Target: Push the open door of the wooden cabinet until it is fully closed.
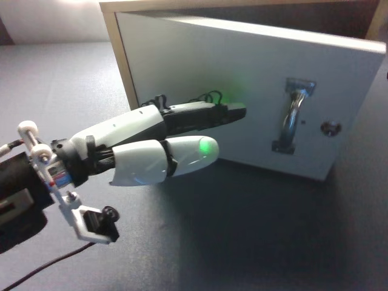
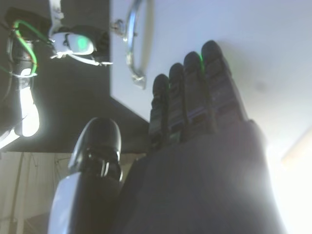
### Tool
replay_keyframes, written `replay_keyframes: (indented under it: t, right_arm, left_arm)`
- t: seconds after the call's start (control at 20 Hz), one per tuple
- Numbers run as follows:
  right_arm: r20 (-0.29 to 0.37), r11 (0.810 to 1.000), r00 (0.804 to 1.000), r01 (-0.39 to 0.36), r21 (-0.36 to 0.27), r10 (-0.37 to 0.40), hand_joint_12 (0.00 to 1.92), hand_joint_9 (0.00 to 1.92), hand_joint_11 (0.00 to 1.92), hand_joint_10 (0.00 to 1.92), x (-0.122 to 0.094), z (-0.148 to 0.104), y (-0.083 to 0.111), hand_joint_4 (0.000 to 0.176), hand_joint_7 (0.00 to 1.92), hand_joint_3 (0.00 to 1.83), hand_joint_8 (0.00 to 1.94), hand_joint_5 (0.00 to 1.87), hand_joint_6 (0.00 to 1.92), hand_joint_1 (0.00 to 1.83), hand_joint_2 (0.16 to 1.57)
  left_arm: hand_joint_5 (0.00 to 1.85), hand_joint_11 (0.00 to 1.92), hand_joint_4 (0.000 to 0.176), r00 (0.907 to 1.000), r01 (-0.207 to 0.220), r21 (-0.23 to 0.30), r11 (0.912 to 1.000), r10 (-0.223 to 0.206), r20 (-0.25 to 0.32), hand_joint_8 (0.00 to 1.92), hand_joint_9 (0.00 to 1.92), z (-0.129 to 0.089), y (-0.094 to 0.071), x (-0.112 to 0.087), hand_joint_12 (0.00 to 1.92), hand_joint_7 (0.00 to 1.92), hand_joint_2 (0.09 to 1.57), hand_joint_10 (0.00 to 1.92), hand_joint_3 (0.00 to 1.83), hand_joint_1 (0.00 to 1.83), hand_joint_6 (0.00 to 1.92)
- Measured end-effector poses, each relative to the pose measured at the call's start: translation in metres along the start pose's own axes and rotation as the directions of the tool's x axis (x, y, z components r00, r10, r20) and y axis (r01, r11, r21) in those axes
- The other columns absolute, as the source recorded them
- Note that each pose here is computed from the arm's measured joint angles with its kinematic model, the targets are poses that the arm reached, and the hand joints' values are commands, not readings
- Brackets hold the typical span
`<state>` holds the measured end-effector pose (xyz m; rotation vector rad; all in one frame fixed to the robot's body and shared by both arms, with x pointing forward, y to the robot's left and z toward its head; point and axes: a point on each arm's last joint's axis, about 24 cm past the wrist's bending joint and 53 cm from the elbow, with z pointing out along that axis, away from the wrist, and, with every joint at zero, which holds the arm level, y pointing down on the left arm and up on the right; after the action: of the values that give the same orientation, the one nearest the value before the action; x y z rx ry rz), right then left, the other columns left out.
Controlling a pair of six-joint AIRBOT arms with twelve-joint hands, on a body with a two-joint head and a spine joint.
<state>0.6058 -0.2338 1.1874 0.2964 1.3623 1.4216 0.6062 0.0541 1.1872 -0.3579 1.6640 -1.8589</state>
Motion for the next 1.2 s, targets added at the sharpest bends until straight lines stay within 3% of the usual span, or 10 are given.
replay_keyframes:
  t: [0.1,0.15,0.2,0.3,0.55,0.65,0.8,1.0,1.15,1.2]
  right_arm:
    - [0.000,1.000,1.000,-0.002,-0.001,0.002,0.50,0.27,0.05,0.01,0.001,0.000,0.000,0.000,0.28,0.02,0.01,0.32,0.00,0.64,1.50]
    - [0.001,1.000,1.000,-0.002,-0.001,0.002,0.50,0.27,0.05,0.01,0.000,0.000,0.000,0.000,0.28,0.02,0.01,0.32,0.00,0.64,1.50]
    - [0.003,1.000,1.000,-0.004,0.001,0.004,0.31,0.27,0.13,0.00,0.000,0.000,0.000,0.000,0.29,0.00,0.00,0.32,0.00,0.74,1.51]
    - [0.007,1.000,1.000,-0.004,0.003,0.004,0.17,0.30,0.24,0.00,-0.001,0.000,-0.001,0.000,0.32,0.00,0.00,0.32,0.00,0.71,1.51]
    - [0.007,1.000,1.000,-0.015,-0.001,0.015,0.11,0.33,0.29,0.00,-0.001,0.000,-0.001,0.000,0.34,0.00,0.00,0.34,0.00,0.86,1.52]
    - [0.007,1.000,1.000,-0.015,0.000,0.015,0.08,0.32,0.27,0.00,-0.002,0.000,-0.001,0.000,0.34,0.00,0.00,0.34,0.00,0.96,1.51]
    - [0.007,1.000,1.000,-0.015,-0.003,0.015,0.09,0.31,0.25,0.00,-0.001,0.000,-0.001,0.000,0.35,0.00,0.00,0.36,0.01,0.94,1.50]
    - [0.008,1.000,1.000,-0.015,-0.003,0.015,0.66,0.29,0.02,0.00,-0.002,0.000,-0.001,0.000,0.33,0.00,0.00,0.36,0.00,0.92,1.51]
    - [0.009,1.000,1.000,-0.018,-0.002,0.019,0.52,0.26,0.00,0.01,-0.002,0.000,-0.001,0.000,0.33,0.00,0.01,0.37,0.00,0.90,1.50]
    - [0.008,1.000,1.000,-0.019,-0.001,0.019,0.59,0.26,0.00,0.00,-0.001,0.000,-0.001,0.000,0.33,0.00,0.00,0.36,0.00,0.92,1.50]
  left_arm:
    - [0.28,0.25,0.000,1.0000,0.001,0.014,0.9999,-0.001,-0.003,0.00,0.25,0.007,-0.002,0.001,0.03,0.26,1.52,0.00,0.00,0.12,0.00]
    - [0.28,0.25,0.000,1.0000,0.007,0.017,0.9998,-0.007,0.000,0.00,0.25,0.009,-0.003,0.001,0.03,0.26,1.52,0.00,0.00,0.12,0.00]
    - [0.27,0.27,0.000,1.0000,0.004,0.024,0.9997,-0.004,0.000,0.00,0.26,0.011,-0.004,0.000,0.04,0.27,1.51,0.00,0.00,0.09,0.00]
    - [0.31,0.31,0.000,1.0000,0.007,0.032,0.9995,-0.008,0.002,0.01,0.31,0.016,-0.005,0.000,0.08,0.32,1.49,0.01,0.00,0.06,0.00]
    - [0.26,0.28,0.000,0.9989,0.036,0.031,0.9989,-0.037,0.029,0.00,0.32,0.027,-0.002,-0.006,0.09,0.29,1.48,0.00,0.00,0.01,0.00]
    - [0.26,0.17,0.000,0.9978,0.041,0.026,0.9988,-0.042,0.051,0.00,0.33,0.028,0.000,-0.014,0.37,0.29,1.45,0.00,0.00,0.13,0.00]
    - [0.25,0.14,0.000,0.9955,0.055,0.023,0.9982,-0.057,0.075,0.01,0.32,0.028,0.001,-0.022,0.42,0.29,1.45,0.00,0.00,0.08,0.00]
    - [0.20,0.10,0.000,0.9944,0.066,0.034,0.9972,-0.069,0.080,0.00,0.25,0.027,-0.002,-0.022,0.43,0.24,1.48,0.00,0.00,0.02,0.00]
    - [0.21,0.03,0.000,0.9952,0.062,0.063,0.9961,-0.066,0.072,0.00,0.25,0.019,-0.013,-0.018,0.66,0.23,1.49,0.00,0.00,0.02,0.00]
    - [0.20,0.02,0.000,0.9947,0.061,0.071,0.9956,-0.067,0.078,0.00,0.25,0.018,-0.015,-0.021,0.68,0.23,1.49,0.00,0.00,0.04,0.00]
